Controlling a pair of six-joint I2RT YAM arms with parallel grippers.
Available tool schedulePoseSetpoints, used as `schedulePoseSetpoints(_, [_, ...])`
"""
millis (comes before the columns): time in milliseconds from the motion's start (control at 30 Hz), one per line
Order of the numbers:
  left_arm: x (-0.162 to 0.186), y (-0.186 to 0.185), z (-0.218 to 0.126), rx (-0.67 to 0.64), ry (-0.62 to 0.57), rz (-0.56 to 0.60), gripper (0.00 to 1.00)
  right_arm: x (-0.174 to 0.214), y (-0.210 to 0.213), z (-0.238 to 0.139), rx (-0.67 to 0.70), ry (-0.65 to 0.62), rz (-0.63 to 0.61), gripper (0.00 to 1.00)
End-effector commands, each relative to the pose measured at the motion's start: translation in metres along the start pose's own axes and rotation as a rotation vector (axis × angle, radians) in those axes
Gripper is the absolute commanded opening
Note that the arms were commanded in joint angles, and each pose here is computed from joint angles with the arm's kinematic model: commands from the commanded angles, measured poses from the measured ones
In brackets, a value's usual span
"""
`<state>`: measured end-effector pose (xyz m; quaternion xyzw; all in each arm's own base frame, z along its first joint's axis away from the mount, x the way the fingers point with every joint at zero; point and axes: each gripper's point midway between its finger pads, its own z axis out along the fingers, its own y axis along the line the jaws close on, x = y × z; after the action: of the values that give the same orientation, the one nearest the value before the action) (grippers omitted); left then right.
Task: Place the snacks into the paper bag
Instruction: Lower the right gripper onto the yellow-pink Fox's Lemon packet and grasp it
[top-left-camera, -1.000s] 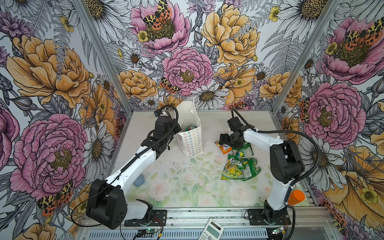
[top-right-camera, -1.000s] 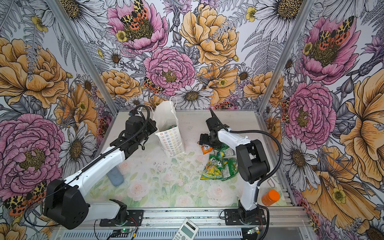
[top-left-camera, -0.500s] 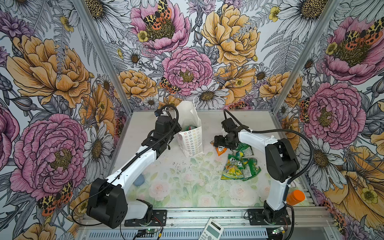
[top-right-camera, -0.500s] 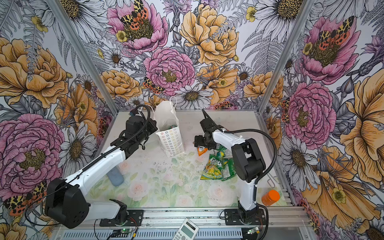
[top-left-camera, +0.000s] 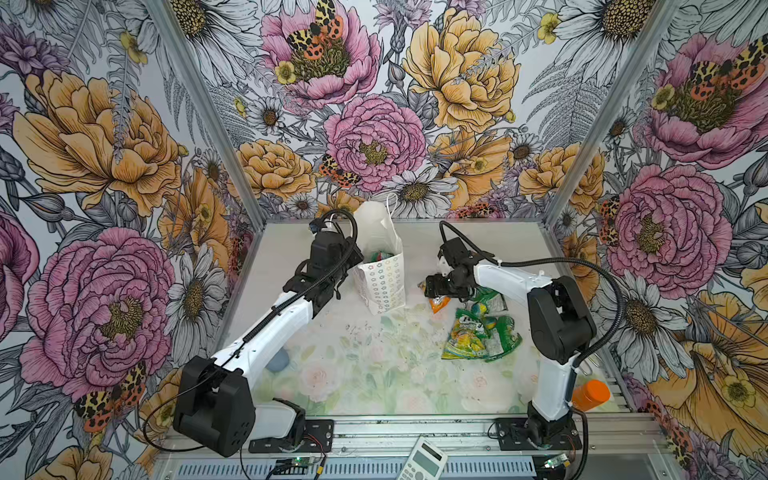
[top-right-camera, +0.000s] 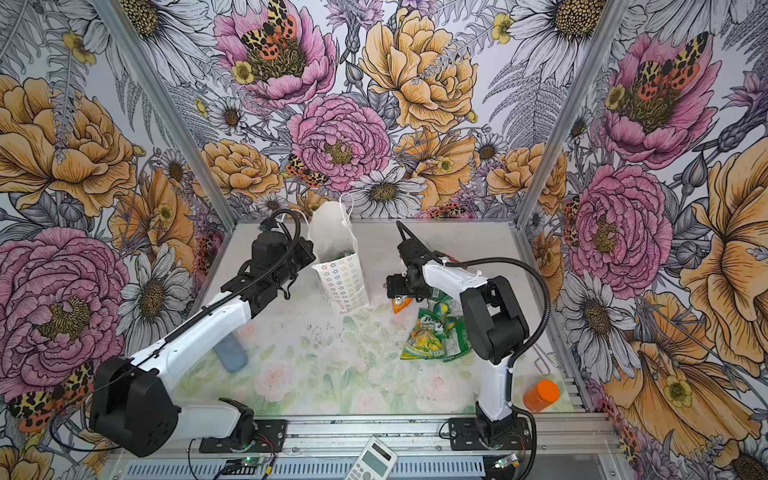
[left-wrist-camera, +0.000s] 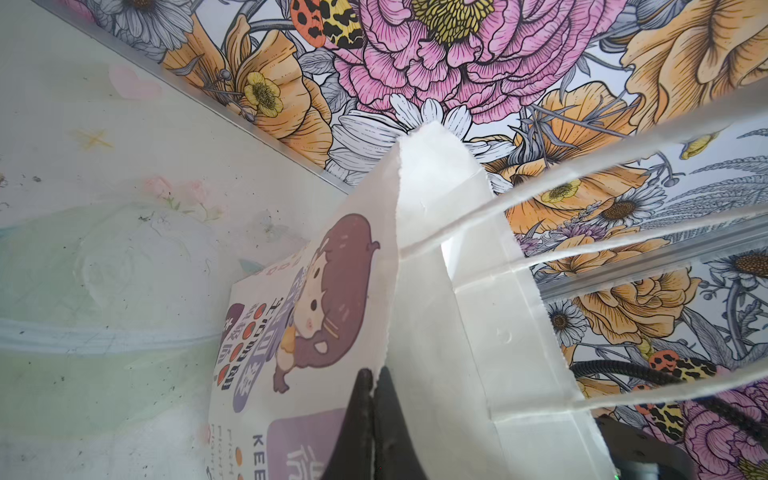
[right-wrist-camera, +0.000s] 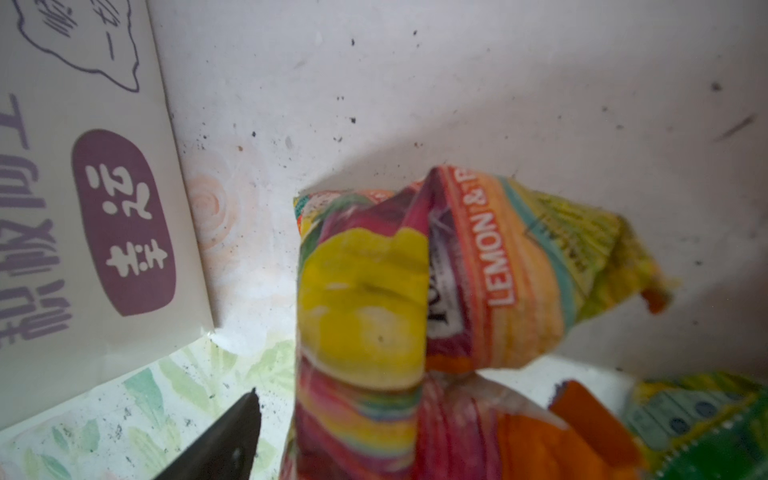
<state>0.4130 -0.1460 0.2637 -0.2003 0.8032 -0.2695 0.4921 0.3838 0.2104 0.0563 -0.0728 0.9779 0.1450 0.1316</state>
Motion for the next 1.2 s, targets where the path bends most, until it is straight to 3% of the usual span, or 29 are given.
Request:
schedulePoseSetpoints(0, [0.004,0.005,0.003,-0.008,0.027,0.002,0.0,-0.009,-0.002,0.0,0.043,-0.036,-0.051,0.88])
schedulePoseSetpoints(267, [0.004,0.003,0.003,-0.001,0.027,0.001,0.0,-0.014,-0.01,0.012,0.09,-0.036,-0.063,0.84])
schedulePoseSetpoints(833, [0.003,0.0,0.002,0.01,0.025,0.001,0.0,-0.013,-0.009,0.003,0.085,-0.064,-0.091,0.5])
schedulePoseSetpoints(1167, [0.001,0.0,-0.002,0.017,0.014,-0.001,0.0,-0.021,-0.001,-0.017,0.057,-0.108,-0.102,0.41])
